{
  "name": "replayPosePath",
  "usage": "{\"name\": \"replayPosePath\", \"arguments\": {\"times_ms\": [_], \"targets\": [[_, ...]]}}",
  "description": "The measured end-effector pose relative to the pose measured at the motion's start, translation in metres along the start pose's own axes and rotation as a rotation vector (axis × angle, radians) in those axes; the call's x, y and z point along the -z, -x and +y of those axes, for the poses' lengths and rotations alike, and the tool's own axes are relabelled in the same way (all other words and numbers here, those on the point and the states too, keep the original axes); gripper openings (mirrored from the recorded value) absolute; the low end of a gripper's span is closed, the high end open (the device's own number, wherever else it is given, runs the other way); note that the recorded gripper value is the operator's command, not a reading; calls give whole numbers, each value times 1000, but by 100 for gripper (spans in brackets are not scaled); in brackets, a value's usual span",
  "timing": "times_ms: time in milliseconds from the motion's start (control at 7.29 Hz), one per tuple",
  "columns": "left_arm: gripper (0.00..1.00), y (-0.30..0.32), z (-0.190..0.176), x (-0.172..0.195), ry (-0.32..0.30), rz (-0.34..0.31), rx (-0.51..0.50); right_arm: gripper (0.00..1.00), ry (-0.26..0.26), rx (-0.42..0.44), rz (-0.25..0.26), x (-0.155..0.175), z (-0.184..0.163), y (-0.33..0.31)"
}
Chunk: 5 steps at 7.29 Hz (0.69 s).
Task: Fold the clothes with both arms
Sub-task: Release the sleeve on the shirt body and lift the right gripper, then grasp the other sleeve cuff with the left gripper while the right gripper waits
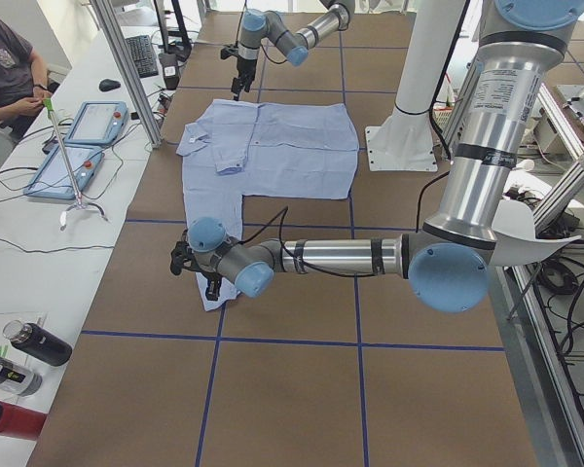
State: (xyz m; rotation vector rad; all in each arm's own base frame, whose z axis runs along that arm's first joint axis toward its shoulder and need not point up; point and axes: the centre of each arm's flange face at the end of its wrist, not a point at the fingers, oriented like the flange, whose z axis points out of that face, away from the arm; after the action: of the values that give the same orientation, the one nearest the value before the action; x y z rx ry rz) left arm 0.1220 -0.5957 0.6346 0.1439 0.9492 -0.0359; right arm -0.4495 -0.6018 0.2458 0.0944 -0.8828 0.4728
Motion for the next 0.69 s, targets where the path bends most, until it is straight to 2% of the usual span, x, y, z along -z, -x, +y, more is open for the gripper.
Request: {"name": "replayPosePath", "arguments": {"times_ms": [137, 412, 686], "targets": [[69, 4, 0, -13, -3, 9, 29, 99, -1, -2, 3, 0, -1, -7], [59, 7, 6, -29, 0, 20, 57, 99, -4, -5, 6, 0, -3, -11], [56, 11, 9, -37, 10, 15, 69, 99, -7, -4, 8, 0, -6, -14]]}}
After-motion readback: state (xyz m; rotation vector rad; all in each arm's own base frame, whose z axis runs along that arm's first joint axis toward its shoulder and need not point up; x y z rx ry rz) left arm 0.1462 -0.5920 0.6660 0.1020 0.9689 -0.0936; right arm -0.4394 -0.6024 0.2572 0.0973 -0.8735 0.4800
